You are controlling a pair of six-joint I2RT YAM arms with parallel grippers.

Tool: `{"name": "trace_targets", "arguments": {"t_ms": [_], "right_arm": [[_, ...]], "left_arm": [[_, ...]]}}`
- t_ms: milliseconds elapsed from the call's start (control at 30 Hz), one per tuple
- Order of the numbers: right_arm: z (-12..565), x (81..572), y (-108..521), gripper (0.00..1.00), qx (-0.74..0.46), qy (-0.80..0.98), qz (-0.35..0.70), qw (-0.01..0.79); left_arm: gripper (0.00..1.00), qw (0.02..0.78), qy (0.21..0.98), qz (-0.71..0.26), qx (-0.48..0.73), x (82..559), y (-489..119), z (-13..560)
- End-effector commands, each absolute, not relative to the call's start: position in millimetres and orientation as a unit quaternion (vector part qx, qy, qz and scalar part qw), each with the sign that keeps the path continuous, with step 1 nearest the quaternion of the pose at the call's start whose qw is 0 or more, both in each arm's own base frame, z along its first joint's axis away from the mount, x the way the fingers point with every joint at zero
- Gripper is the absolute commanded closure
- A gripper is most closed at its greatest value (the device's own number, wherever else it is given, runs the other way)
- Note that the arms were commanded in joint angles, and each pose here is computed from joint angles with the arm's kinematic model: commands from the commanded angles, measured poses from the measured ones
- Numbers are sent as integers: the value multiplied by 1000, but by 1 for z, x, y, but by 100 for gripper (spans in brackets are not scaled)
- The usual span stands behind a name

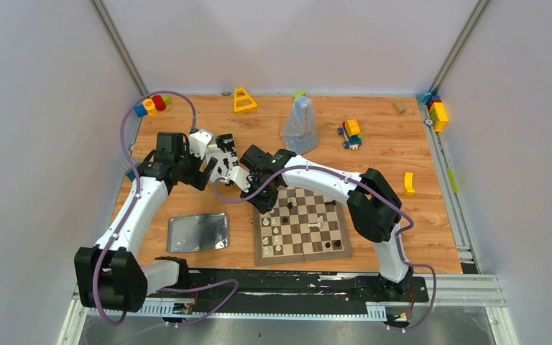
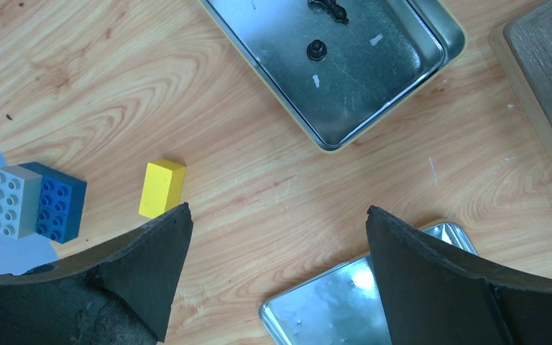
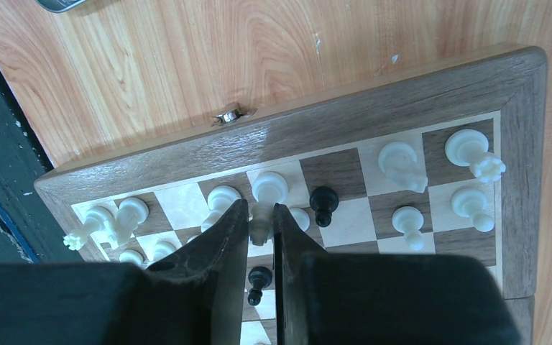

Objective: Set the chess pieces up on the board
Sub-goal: Place the chess piece on the chessboard, then pick up the chess piece from the chessboard.

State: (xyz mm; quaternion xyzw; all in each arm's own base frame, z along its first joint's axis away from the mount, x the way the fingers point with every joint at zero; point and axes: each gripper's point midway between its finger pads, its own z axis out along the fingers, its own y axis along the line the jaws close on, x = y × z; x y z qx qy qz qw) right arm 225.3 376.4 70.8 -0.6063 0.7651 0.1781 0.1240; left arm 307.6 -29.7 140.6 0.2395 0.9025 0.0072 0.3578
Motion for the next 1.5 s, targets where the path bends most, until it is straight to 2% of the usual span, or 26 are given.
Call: {"name": "trace_targets", "arguments": {"t_ms": [0,267,400,567,700,967,1467], "right_arm": [[81,231,386,89,-612,757,177,143],[96,235,386,62,-605,760,172,164],[112,238,386,53,-599,759,179,183],[129,246,383,53,-578,766,196,200],[136,256,378,57,-560,775,204,210],[116,268,372,63,-547,791,194,195],[86,266,378,64,-548,796,202,160]], "left_arm": [[2,376,897,2,232,313,-31,149],[2,375,897,2,235,313,-31,148],[2,372,898,0,236,313,-32,146],[2,375,896,-2,236,313,-32,148],[2,375,896,-4,237,313,-33,148],[2,375,896,-5,236,313,-33,148],[2,372,898,-2,236,313,-32,146]]}}
